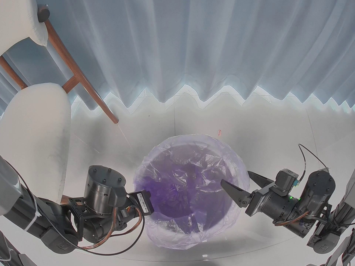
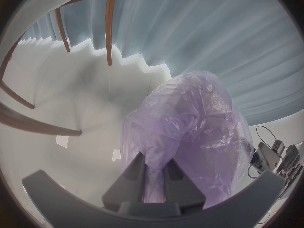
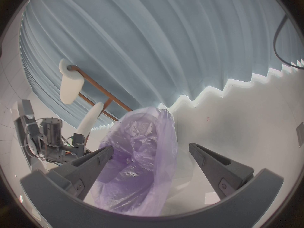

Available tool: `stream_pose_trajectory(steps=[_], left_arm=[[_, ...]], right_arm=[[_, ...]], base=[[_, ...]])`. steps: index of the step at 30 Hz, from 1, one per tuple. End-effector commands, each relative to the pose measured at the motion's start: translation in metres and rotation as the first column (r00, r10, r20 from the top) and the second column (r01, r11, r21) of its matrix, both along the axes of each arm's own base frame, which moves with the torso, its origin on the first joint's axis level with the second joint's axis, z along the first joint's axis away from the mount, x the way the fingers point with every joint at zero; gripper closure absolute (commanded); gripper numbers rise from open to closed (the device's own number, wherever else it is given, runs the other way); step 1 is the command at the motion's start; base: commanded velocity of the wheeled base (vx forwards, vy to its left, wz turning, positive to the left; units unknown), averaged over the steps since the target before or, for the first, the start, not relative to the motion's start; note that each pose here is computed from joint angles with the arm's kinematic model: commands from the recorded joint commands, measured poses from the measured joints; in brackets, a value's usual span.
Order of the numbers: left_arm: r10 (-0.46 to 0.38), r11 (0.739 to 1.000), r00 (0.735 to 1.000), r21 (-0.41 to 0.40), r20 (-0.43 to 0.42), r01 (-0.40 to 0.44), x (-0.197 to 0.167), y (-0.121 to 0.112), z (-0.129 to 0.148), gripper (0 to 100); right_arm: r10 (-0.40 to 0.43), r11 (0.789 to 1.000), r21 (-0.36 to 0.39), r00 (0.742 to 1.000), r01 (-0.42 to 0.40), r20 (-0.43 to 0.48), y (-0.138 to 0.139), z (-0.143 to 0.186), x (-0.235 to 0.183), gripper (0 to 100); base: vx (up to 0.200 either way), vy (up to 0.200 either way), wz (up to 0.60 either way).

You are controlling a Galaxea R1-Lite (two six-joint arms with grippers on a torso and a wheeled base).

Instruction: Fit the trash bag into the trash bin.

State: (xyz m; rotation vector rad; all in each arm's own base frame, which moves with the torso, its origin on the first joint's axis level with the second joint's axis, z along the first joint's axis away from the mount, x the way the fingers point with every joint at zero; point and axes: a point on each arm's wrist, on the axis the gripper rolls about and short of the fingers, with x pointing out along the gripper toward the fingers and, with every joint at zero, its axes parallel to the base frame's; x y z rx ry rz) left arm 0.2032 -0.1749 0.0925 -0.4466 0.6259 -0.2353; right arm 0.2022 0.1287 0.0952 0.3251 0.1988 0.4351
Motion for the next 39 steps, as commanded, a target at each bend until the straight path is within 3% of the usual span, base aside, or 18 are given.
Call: stream_pose_trajectory(steps=[1,3,5,10,14,20,28,39], left_arm=[[0.033,0.999,0.999,0.003,0.038,-0.033,0.009,0.012,0.003,100],[0.036,0.999,0.998,0.0,0.045,-0.036,0.01,0.013,0.003,100],[0.058,0.998,0.99,-0.027,0.13,-0.055,0.016,0.025,0.007,100],[0.003,0.996,0.972,-0.085,0.235,0.017,0.013,0.042,0.017,100],[-0.014,0.991,0.962,-0.122,0.272,0.049,0.011,0.051,0.027,100],[-0.012,0.991,0.96,-0.125,0.28,0.049,0.01,0.053,0.03,100],[-0.014,0.991,0.96,-0.121,0.28,0.049,0.011,0.05,0.03,100],[-0.013,0.996,0.959,-0.082,0.283,0.038,0.011,0.049,0.026,100]], right_arm=[[0.018,0.998,0.066,0.996,-0.024,0.085,-0.012,0.022,-0.001,0],[0.022,0.997,0.07,0.996,-0.029,0.091,-0.013,0.024,-0.001,0],[0.053,0.991,0.116,0.989,-0.069,0.136,-0.028,0.039,-0.004,0],[0.054,0.991,0.118,0.99,-0.07,0.13,-0.033,0.038,-0.001,0],[0.055,0.99,0.124,0.989,-0.072,0.135,-0.032,0.039,0.002,0],[0.055,0.988,0.132,0.987,-0.076,0.15,-0.031,0.042,0.005,0],[0.151,0.975,0.145,0.982,-0.166,0.109,-0.011,0.035,-0.005,0],[0.196,0.969,0.137,0.977,-0.207,0.09,-0.001,0.03,-0.009,0]], base=[[0.0,0.0,0.0],[0.0,0.0,0.0],[0.0,0.0,0.0],[0.0,0.0,0.0],[0.0,0.0,0.0],[0.0,0.0,0.0],[0.0,0.0,0.0],[0.0,0.0,0.0]])
